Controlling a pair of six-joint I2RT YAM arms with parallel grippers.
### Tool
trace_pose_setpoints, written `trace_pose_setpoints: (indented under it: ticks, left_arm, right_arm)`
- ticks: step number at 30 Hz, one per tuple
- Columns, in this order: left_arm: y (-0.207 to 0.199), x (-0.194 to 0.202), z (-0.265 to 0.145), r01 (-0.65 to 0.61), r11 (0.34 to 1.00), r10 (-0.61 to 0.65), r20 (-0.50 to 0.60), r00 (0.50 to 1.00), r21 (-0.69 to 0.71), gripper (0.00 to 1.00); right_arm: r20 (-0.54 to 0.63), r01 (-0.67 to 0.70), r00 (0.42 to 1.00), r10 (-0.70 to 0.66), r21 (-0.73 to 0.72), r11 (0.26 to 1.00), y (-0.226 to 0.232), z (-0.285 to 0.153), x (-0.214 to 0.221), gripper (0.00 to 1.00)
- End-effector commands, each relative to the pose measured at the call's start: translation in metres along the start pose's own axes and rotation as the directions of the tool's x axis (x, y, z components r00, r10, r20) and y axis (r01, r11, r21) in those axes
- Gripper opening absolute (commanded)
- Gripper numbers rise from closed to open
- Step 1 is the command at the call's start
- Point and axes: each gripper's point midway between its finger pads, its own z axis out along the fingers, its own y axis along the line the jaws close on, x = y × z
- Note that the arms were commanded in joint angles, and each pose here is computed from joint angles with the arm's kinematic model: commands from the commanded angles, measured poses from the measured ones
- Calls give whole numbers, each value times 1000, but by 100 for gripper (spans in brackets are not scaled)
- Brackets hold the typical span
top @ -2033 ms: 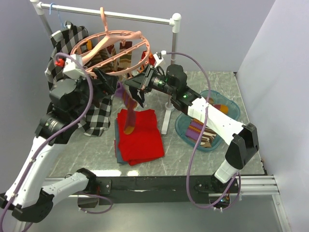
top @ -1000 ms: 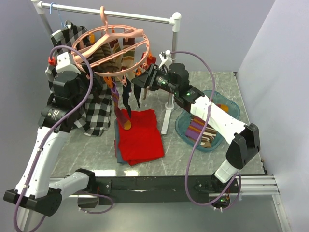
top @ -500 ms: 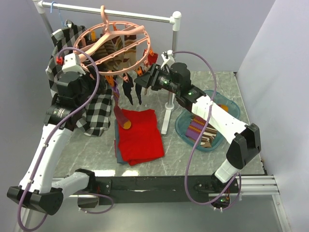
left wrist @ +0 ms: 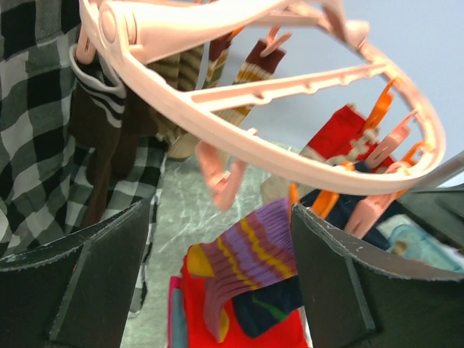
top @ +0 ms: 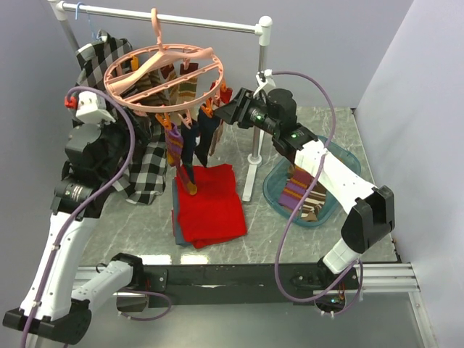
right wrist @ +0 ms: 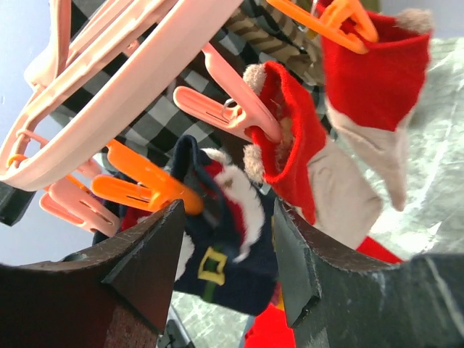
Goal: Clip the socks to the hanger
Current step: Open the clamp at the hanger.
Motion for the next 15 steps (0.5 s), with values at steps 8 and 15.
trace_pose_setpoints:
  ticks: [8, 15]
  left_arm:
    - [-4, 15, 21, -82, 994, 79, 36, 996, 77, 81]
    - [-1, 17, 36, -121, 984, 114, 61, 992, 133, 83]
  right_arm:
    - [87, 60, 995, -57, -37, 998, 10, -10, -37, 61]
    - [76, 83, 994, -77, -73, 994, 15, -12, -37, 61]
